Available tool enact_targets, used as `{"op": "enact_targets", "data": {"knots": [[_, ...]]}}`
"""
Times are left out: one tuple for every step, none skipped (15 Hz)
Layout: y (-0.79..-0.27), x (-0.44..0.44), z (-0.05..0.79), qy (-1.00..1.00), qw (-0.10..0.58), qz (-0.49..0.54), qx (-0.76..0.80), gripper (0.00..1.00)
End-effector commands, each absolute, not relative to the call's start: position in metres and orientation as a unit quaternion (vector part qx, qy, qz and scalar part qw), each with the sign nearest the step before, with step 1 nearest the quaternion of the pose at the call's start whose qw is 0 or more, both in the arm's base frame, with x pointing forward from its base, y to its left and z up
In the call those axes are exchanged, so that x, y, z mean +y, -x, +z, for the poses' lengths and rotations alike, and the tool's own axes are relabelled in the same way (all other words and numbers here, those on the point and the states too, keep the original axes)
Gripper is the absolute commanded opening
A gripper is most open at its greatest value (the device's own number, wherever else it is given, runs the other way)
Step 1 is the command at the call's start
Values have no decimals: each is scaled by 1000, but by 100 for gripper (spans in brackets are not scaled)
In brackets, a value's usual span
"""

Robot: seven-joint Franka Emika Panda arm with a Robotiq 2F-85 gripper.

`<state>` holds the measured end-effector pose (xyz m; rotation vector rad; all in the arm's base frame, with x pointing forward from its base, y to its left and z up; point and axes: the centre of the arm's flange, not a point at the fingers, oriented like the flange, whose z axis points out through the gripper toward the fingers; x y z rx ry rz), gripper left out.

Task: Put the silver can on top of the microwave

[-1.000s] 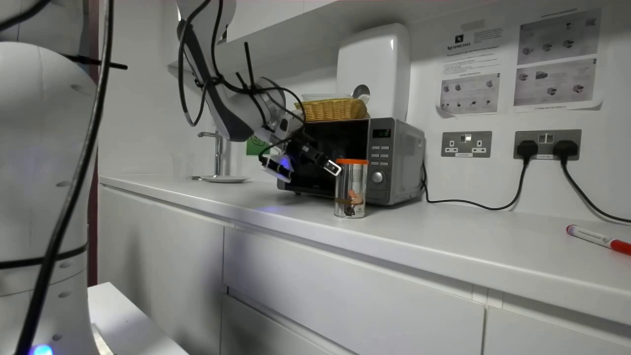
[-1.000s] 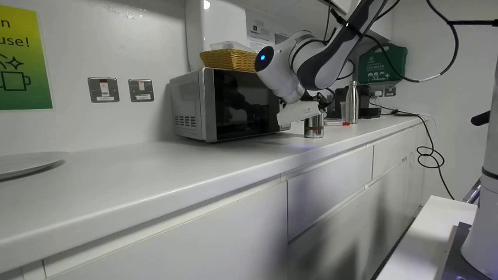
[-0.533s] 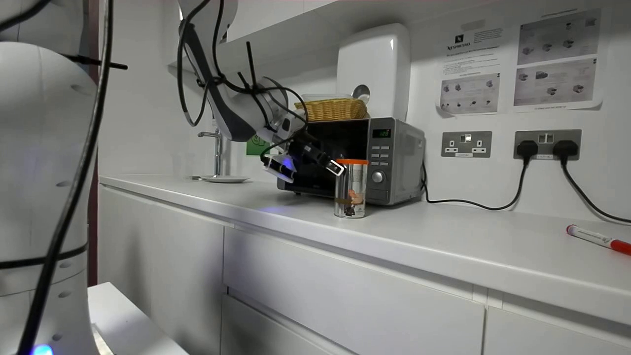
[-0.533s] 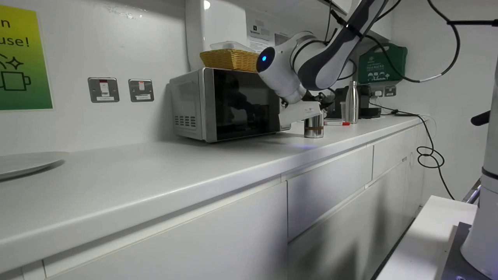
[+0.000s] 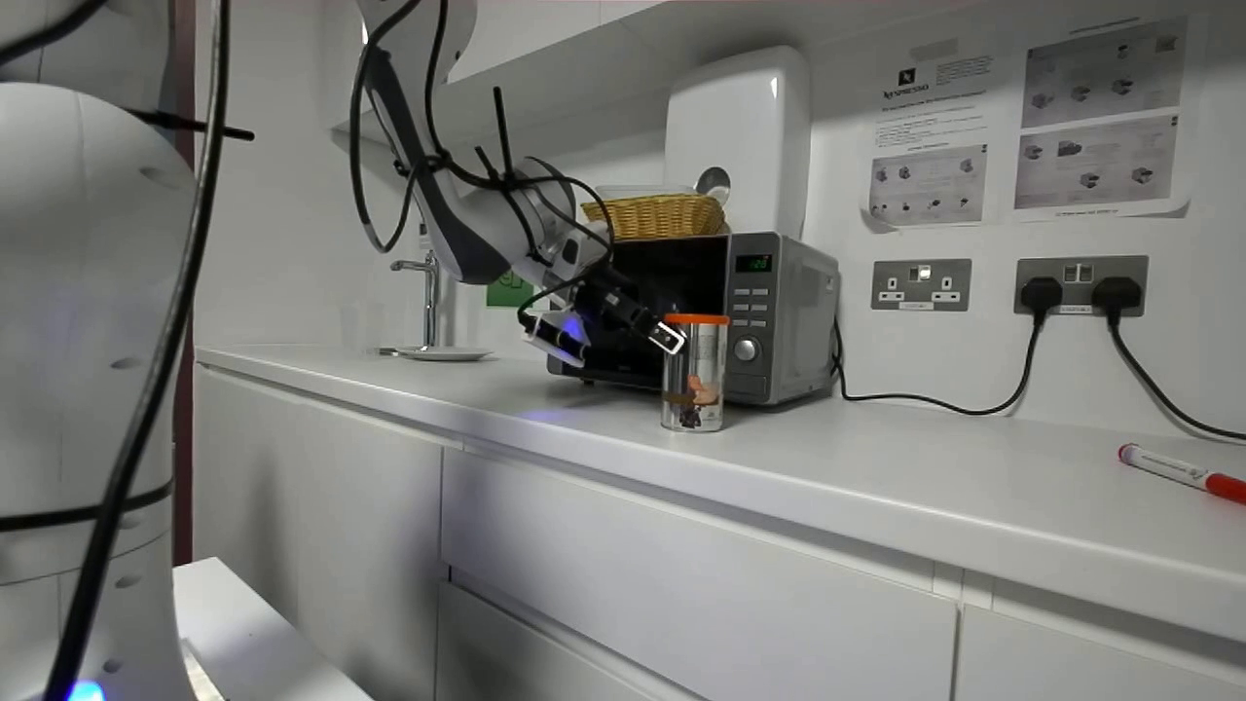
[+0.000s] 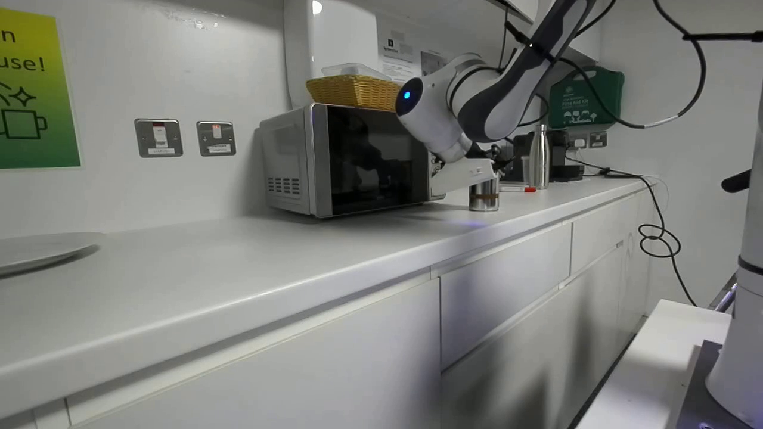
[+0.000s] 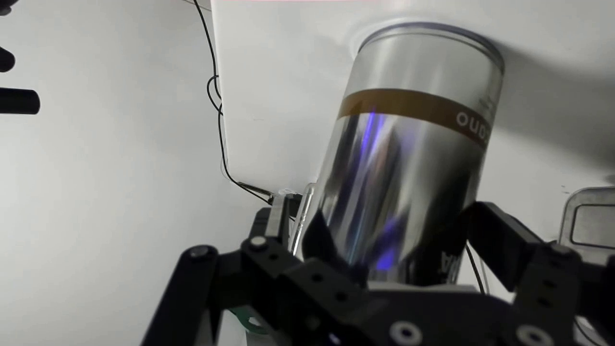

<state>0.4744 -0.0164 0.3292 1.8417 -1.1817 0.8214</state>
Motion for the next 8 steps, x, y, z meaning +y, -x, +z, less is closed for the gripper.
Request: {"op": "enact_targets", "data": {"knots": [[-483,-23,323,-716,403,329,-466,100],[-483,-24,323,-716,403,328,-466,100],[-482,-24,322,-716,404,328,-466,100],[-482,-25,322,-716,404,328,-466,100],[-482,-25,323,-716,403,328,-465,98],[-482,-25,323,-717,405,326,-464,74],[-481,-25,323,-718,405,326,-463,73],[-481,-25,324,-718,406,326,-462,68]]}}
